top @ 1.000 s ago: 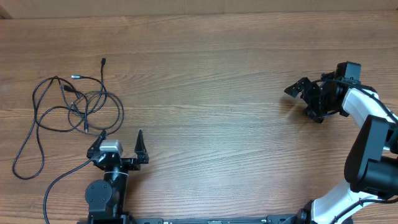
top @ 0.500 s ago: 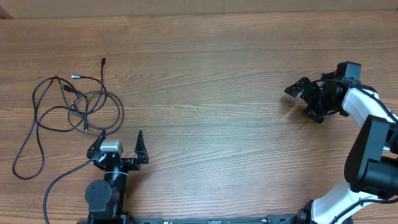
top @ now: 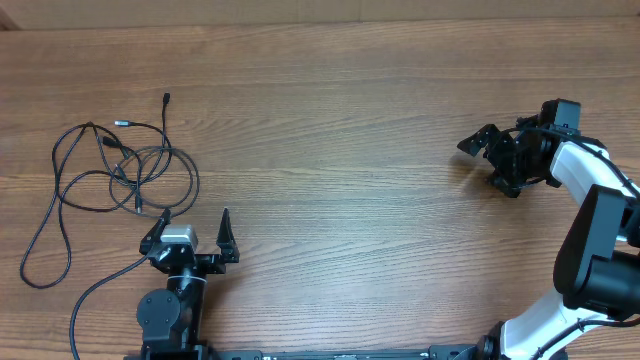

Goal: Untangle cables

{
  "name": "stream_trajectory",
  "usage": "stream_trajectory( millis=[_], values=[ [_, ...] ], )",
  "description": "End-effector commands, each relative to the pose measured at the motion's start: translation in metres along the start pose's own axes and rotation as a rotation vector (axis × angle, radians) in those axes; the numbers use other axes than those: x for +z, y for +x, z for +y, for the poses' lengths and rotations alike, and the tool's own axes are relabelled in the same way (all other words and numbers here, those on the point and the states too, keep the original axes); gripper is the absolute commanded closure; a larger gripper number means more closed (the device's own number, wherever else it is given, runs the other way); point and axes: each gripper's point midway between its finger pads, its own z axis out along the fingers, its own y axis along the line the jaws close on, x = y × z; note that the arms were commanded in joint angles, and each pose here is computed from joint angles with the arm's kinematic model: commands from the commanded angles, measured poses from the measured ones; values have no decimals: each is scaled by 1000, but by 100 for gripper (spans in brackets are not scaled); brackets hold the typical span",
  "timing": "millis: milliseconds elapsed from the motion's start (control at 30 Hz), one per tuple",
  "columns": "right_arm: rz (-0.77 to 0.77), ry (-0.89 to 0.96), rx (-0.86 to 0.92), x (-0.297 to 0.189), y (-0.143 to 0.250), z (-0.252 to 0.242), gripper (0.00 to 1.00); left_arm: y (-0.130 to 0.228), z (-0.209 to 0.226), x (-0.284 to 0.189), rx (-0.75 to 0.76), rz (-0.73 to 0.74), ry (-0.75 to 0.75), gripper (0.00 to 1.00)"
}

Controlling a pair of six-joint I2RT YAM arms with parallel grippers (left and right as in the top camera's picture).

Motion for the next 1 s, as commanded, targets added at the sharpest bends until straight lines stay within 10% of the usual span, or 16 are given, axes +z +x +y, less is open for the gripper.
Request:
stream_trajectory(
  millis=[0,633,967],
  values=[
    [12,18,16,5,3,-7,0,0,2,0,15,-4,-13,0],
    [-5,10,7,-1,1,-3,0,0,2,0,16,-4,-13,0],
    [-294,-126,-158,-112,-14,68,0,0,2,0,16,-4,-13,0]
  ],
)
